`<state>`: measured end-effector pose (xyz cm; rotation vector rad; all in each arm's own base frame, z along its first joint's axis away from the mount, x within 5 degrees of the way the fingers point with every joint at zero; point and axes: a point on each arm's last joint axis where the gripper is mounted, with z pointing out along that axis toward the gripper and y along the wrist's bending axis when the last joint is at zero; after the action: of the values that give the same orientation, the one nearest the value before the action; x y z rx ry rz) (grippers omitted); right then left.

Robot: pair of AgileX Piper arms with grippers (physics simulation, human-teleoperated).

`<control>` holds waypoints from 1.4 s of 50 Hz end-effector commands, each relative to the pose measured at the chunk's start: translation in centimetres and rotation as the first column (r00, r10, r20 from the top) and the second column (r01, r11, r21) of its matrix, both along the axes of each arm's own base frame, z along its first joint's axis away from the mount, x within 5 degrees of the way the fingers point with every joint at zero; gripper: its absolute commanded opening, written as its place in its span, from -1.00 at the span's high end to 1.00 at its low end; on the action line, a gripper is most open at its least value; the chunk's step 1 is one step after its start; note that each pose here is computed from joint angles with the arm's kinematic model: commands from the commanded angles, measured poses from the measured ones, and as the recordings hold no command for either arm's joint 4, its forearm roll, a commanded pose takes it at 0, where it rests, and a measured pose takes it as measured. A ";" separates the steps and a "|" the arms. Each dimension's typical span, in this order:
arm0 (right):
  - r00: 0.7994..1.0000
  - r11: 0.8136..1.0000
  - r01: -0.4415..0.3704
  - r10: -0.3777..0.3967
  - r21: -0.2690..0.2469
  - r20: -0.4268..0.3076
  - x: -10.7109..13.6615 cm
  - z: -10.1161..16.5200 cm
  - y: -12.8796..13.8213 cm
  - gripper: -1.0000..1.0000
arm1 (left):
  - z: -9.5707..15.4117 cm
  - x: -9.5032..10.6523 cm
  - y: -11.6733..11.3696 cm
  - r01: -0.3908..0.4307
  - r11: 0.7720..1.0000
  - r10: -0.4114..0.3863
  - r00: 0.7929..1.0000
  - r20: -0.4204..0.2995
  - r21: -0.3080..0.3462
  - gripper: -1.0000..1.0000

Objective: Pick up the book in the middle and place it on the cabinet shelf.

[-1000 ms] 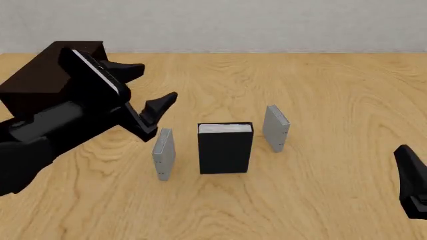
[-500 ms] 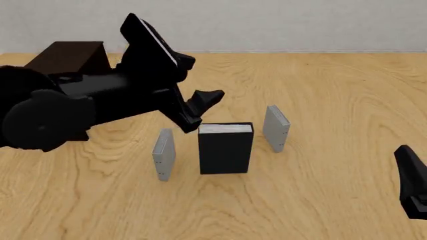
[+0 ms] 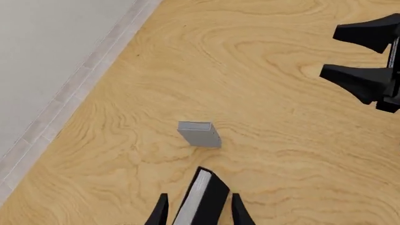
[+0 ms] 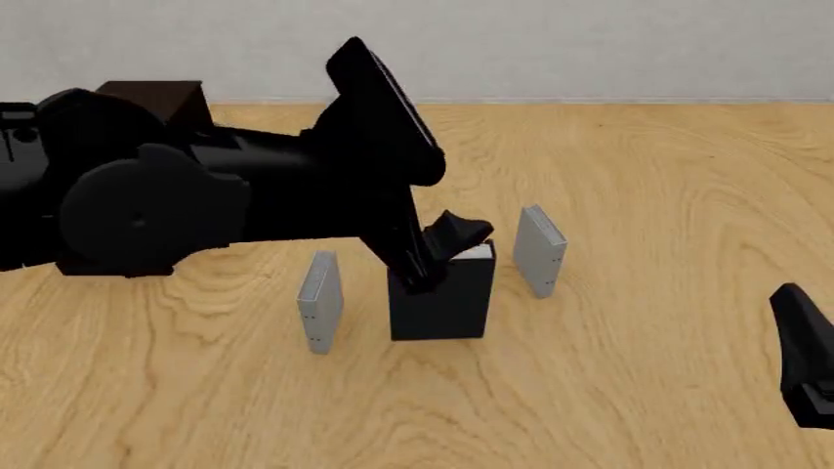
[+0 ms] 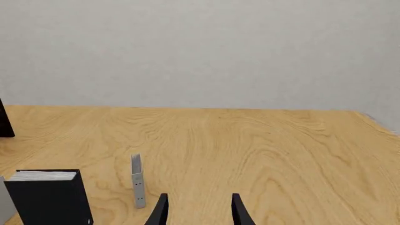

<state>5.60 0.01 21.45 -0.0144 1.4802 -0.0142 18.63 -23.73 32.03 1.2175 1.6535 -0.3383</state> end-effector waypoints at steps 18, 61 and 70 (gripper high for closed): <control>1.000 1.000 0.000 0.000 0.000 0.000 0.0 0.0 0.0 -1.00 | -1.6 -0.7 -0.9 0.003 1.000 -0.002 0.997 -0.082 0.006 -1.00; 1.000 1.000 0.000 0.000 0.000 0.000 0.0 0.0 0.0 -1.00 | -4.3 1.6 -2.0 -0.039 0.999 0.041 0.994 -0.101 0.018 -1.00; 1.000 1.000 0.000 0.000 0.000 0.000 0.0 0.0 0.0 -1.00 | -4.5 1.9 -1.8 -0.049 0.999 0.051 0.993 -0.104 0.021 -1.00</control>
<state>5.60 0.01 21.45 -0.0144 1.4802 -0.0142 20.19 -25.63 27.87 1.1935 1.7682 -0.3685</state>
